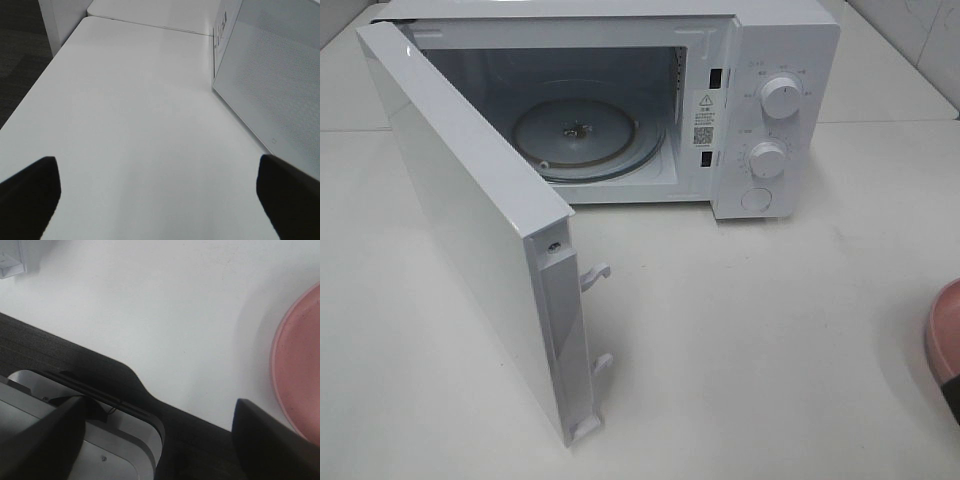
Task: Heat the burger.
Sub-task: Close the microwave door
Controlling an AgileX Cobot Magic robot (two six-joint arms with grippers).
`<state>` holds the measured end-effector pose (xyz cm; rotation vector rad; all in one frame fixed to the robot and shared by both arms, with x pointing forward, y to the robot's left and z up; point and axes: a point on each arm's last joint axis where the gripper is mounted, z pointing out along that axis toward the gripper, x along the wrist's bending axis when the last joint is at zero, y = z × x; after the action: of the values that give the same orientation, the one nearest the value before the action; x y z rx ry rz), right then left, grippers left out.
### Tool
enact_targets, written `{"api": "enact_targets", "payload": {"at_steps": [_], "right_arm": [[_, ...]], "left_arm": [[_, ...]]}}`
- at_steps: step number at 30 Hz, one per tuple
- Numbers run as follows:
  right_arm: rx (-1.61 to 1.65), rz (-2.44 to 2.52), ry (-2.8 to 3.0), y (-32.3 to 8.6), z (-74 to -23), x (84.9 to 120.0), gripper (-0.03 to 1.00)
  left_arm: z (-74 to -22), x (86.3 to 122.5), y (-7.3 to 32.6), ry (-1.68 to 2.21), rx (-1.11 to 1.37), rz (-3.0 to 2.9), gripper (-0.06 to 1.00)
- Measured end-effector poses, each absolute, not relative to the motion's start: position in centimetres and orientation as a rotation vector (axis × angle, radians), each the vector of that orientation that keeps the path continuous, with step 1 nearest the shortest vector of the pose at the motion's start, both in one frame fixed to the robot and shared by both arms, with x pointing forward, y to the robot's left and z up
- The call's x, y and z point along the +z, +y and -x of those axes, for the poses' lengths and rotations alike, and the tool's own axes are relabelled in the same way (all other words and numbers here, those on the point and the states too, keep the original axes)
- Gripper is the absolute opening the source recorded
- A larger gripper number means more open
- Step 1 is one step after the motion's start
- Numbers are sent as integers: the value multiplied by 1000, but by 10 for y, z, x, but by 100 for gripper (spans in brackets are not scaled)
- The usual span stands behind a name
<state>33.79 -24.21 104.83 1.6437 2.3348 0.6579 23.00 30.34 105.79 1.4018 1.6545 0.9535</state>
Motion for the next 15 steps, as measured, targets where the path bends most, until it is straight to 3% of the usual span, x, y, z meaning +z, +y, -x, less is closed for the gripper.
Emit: {"api": "enact_targets", "payload": {"at_steps": [15], "right_arm": [[1077, -1574, 1830, -294, -257, 1061, 77]], "left_arm": [[-230, 1058, 303, 1655, 954, -1402, 99]]}}
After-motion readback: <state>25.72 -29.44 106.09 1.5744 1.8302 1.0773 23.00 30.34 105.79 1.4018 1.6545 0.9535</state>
